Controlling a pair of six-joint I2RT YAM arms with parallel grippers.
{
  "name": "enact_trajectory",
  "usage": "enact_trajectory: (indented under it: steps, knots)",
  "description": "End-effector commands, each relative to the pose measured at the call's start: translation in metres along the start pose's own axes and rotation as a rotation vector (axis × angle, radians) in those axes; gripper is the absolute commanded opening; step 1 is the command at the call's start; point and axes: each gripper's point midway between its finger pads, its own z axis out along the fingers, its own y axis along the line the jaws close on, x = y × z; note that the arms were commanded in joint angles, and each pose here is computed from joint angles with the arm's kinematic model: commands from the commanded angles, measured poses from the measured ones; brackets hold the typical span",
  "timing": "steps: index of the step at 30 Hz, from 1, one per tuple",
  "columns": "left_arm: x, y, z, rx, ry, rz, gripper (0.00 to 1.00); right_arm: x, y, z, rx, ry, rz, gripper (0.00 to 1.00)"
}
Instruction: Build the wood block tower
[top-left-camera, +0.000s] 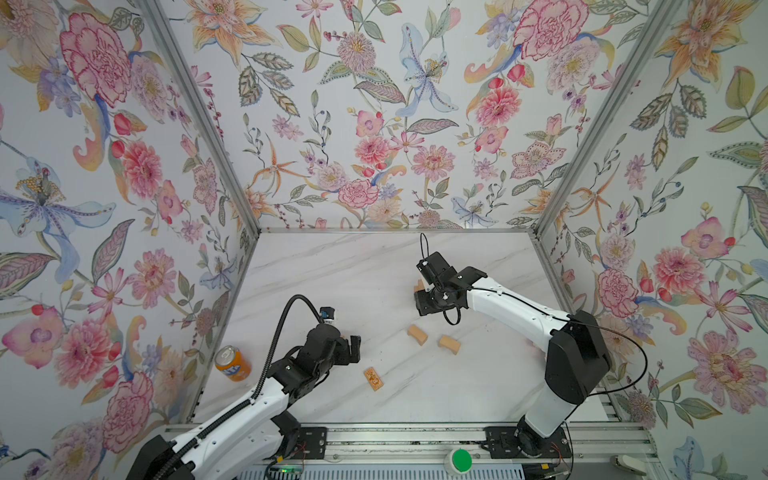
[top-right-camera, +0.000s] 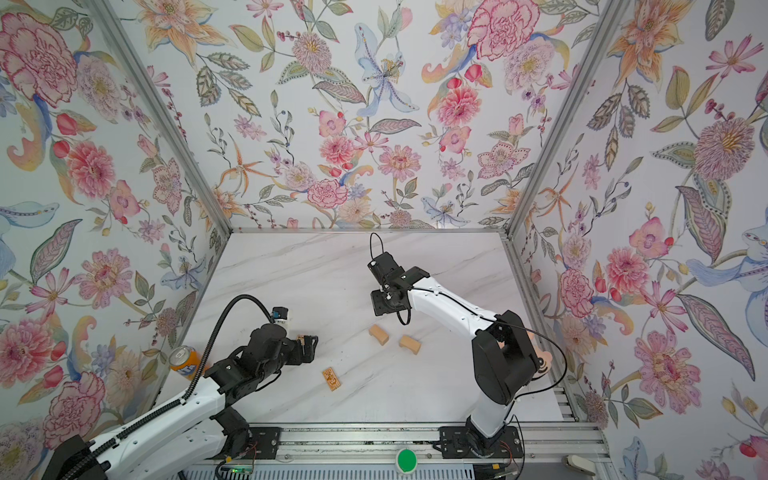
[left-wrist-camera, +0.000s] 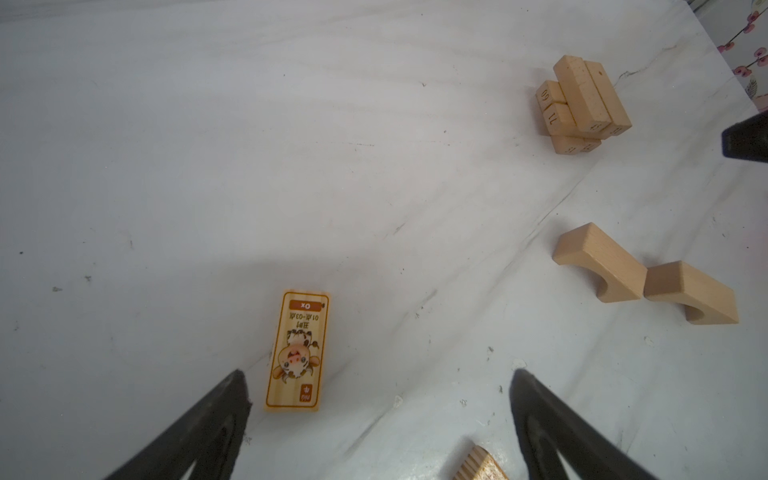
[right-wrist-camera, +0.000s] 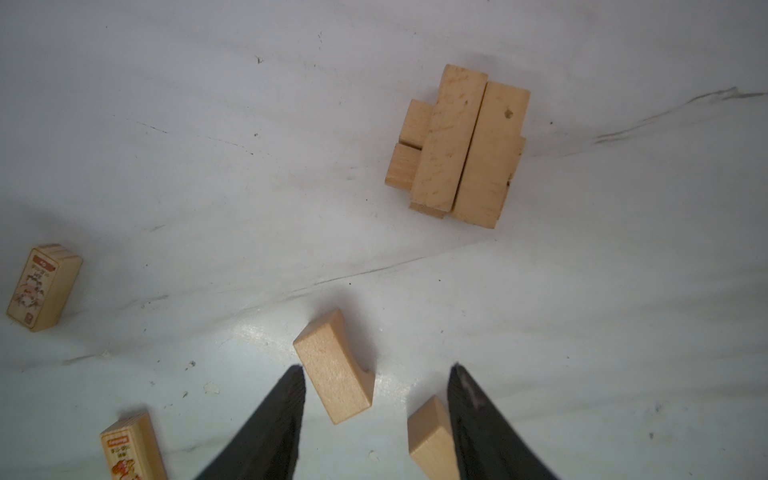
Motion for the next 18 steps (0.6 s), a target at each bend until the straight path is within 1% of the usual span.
enact_trajectory:
  steps: [1,11,18]
  knots:
    - [-0.0132,-0.0054,0.0004,0.022,-0.017,0.017,0.99,-0.0048,0.0052,0.0016,-0.019,0.019,-0.026,0.57]
    - [-0.0179,-0.0025,0.0059,0.017,-0.008,0.008,0.99,-0.0109,0.0059,0.0059,-0.016,0.029,-0.041,0.57]
    - [-0.0186,-0.0014,0.0005,0.019,-0.018,0.000,0.99,-0.0105,0.0050,0.0027,-0.016,0.023,-0.039,0.57]
